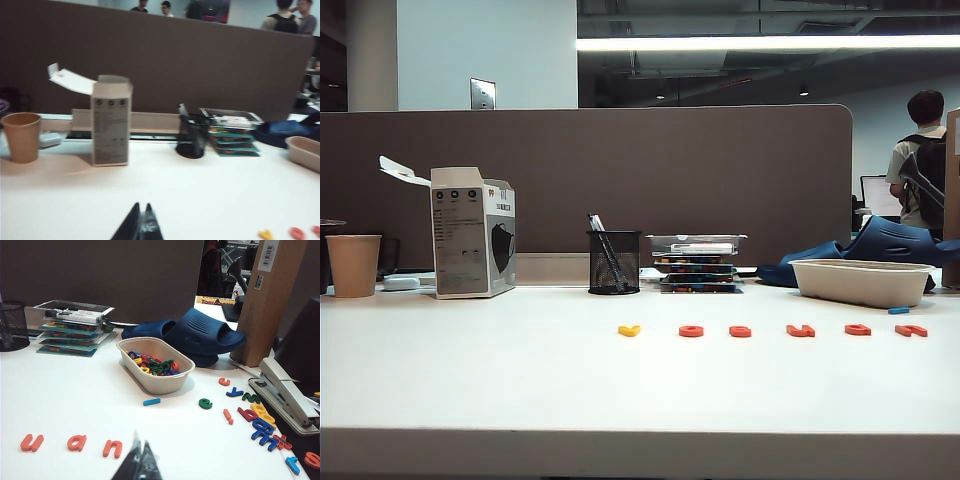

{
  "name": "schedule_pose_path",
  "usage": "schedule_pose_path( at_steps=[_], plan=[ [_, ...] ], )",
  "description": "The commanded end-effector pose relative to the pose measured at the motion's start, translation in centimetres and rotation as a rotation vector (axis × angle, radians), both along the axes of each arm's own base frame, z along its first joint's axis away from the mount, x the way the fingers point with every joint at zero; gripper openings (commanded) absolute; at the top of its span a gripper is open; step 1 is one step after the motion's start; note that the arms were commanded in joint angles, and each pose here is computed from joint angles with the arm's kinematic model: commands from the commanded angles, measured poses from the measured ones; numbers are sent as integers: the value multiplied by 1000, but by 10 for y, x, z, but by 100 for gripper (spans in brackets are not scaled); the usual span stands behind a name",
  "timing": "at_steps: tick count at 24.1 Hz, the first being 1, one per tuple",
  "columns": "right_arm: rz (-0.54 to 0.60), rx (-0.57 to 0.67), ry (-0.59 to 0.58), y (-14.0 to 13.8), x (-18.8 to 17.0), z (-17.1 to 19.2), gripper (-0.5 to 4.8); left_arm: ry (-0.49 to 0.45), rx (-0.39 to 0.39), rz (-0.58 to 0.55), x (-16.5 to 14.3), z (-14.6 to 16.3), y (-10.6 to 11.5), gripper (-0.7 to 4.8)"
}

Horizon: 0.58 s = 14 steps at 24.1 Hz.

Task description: Select the appropriate letters from the row of letter magnets placed on the table to arrange into the word "sun".

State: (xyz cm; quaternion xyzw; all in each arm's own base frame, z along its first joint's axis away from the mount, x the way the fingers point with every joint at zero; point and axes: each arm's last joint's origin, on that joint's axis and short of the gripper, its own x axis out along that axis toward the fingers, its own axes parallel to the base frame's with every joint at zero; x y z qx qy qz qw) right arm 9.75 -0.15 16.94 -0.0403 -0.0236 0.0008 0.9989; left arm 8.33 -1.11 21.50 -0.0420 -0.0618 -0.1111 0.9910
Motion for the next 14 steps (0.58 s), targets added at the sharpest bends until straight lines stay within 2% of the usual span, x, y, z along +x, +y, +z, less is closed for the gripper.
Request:
schedule_pose_path(
  at_steps=[1, 5, 8, 11, 13, 14],
  plan=[
    [-1, 1, -14, 0, 0, 0, -1, 64, 5, -64, -18, 29, 0, -6],
    [-1, 1, -15, 0, 0, 0, -1, 41, 9, -144, -45, 81, 0, -6],
    [-1, 1, -14, 0, 0, 0, -1, 47, 14, -177, -53, 107, 0, -6],
    [0, 1, -12, 0, 0, 0, -1, 98, 21, -268, -55, 150, -3, -6],
    [0, 1, -12, 0, 0, 0, -1, 146, 23, -326, -52, 168, -4, -6],
    [0, 1, -11, 0, 0, 0, -1, 200, 25, -371, -47, 183, -6, -6]
  ],
)
